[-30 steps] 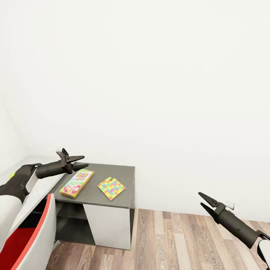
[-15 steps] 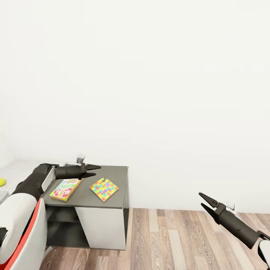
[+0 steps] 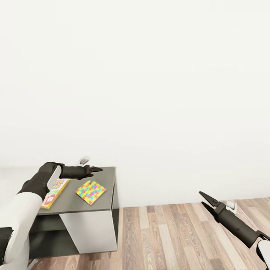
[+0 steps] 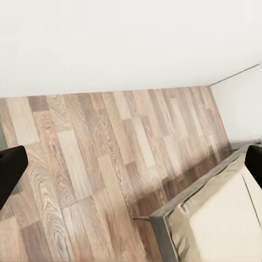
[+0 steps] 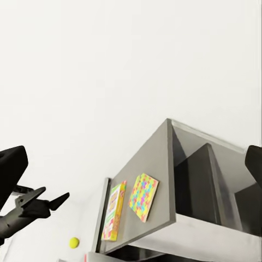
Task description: Put all the toys in the child's room - the three board games (two on the bed and one on the table), the two jigsaw puzzles on the table, and the tennis ball on the table - inside the toy box on the table in the child's room.
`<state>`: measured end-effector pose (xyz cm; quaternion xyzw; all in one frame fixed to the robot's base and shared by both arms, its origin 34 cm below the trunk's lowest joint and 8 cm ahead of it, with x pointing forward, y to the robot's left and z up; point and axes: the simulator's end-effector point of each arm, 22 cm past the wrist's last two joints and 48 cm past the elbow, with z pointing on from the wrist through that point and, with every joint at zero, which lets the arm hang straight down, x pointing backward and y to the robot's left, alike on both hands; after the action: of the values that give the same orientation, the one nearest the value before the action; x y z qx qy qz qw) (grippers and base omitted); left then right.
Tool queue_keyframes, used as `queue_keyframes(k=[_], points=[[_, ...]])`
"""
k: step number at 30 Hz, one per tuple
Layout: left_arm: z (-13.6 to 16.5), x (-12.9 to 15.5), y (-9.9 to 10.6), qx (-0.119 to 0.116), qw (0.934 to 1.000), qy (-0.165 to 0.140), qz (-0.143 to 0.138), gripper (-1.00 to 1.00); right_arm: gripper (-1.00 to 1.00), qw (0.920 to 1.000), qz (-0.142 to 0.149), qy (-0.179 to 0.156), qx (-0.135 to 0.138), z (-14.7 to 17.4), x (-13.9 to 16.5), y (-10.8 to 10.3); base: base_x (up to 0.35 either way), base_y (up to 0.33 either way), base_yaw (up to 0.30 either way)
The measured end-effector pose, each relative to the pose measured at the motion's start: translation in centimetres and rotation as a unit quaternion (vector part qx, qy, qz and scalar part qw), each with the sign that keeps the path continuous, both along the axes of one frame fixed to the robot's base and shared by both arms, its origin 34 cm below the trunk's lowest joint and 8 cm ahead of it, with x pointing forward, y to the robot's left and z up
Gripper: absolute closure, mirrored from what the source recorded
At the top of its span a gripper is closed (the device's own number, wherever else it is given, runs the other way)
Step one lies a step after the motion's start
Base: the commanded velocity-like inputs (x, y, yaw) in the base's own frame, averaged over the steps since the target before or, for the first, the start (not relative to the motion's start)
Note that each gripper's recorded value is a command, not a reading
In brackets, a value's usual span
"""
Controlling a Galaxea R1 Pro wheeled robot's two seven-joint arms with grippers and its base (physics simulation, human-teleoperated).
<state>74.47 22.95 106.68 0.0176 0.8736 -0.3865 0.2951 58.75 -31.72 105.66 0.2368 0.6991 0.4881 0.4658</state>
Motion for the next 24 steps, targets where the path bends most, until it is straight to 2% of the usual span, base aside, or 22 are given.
queue_keyframes(k=[7,18,20,23,24], points=[[0.0,0.3,0.3,0.008,0.9999,-0.01,0.004,-1.0,-1.0,1.0,-0.003,-0.001,0.002,0.0,0.0,0.1,0.188,0.0,-0.039],[-1.2,1.0,1.8,0.046,0.9985,-0.006,0.028,-1.0,-1.0,1.0,-0.004,-0.003,-0.004,0.0,0.1,-0.1,0.069,0.0,-0.001],[-1.6,1.1,2.2,0.057,0.9977,-0.004,0.035,-1.0,-1.0,1.0,-0.004,-0.002,-0.005,-0.1,0.1,-0.1,0.202,0.0,0.0],[-2.9,1.5,4.2,0.102,0.9926,0.006,0.066,-1.0,-1.0,0.9995,-0.009,0.016,-0.025,-1.2,0.1,-0.4,0.199,0.0,0.0],[-3.1,1.6,4.7,0.111,0.9912,0.009,0.072,-1.0,-1.0,0.9992,-0.011,0.022,-0.031,-1.5,0.1,-0.5,0.179,0.0,0.0]])
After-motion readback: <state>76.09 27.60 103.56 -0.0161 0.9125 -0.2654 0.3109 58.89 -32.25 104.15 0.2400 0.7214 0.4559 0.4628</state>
